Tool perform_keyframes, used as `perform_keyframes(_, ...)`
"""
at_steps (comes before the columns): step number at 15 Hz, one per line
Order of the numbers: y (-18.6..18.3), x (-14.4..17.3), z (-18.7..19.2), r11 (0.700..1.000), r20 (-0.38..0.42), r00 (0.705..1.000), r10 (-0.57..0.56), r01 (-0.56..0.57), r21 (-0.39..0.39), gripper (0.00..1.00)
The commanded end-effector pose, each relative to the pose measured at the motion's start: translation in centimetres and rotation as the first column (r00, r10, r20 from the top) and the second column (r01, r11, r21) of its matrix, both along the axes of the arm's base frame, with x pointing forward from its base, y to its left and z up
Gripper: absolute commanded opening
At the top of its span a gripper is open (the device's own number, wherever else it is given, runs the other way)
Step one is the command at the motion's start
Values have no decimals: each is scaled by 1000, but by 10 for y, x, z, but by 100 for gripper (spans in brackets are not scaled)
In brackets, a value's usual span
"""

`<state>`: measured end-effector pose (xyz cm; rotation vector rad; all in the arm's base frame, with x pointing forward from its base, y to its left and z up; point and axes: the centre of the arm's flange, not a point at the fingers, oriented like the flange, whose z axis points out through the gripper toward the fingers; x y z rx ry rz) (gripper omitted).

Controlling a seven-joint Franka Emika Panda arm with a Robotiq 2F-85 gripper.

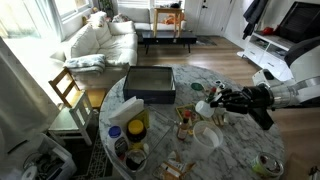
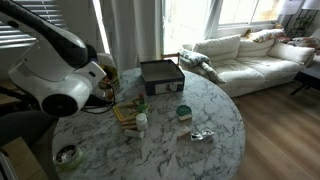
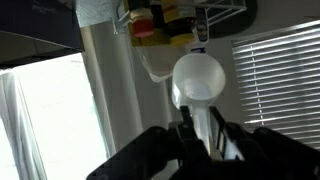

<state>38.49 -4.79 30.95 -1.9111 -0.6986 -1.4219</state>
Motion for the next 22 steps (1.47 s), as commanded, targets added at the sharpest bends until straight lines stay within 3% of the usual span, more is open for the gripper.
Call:
perform_keyframes(1, 3, 5, 22, 999, -62, 997, 41, -43, -26, 6)
perform_keyframes(4, 12, 19, 49, 990, -201, 976, 82, -103, -93, 6)
perform_keyframes(9, 15, 37, 88, 961, -418, 906, 69, -173, -218, 6)
perform_keyframes(14, 5, 43, 109, 905, -607, 795, -23, -241, -350, 6)
perform_keyframes(19, 2, 39, 103, 818, -733, 656, -181, -313, -482, 6)
perform_keyframes(20, 4, 42, 100, 788, -732, 642, -230, -318, -527, 6)
perform_keyframes(21, 0, 41, 98, 822, -703, 688, -182, -286, -492, 22)
perform_keyframes(22, 1, 40, 97, 808, -711, 672, -207, -293, -512, 22)
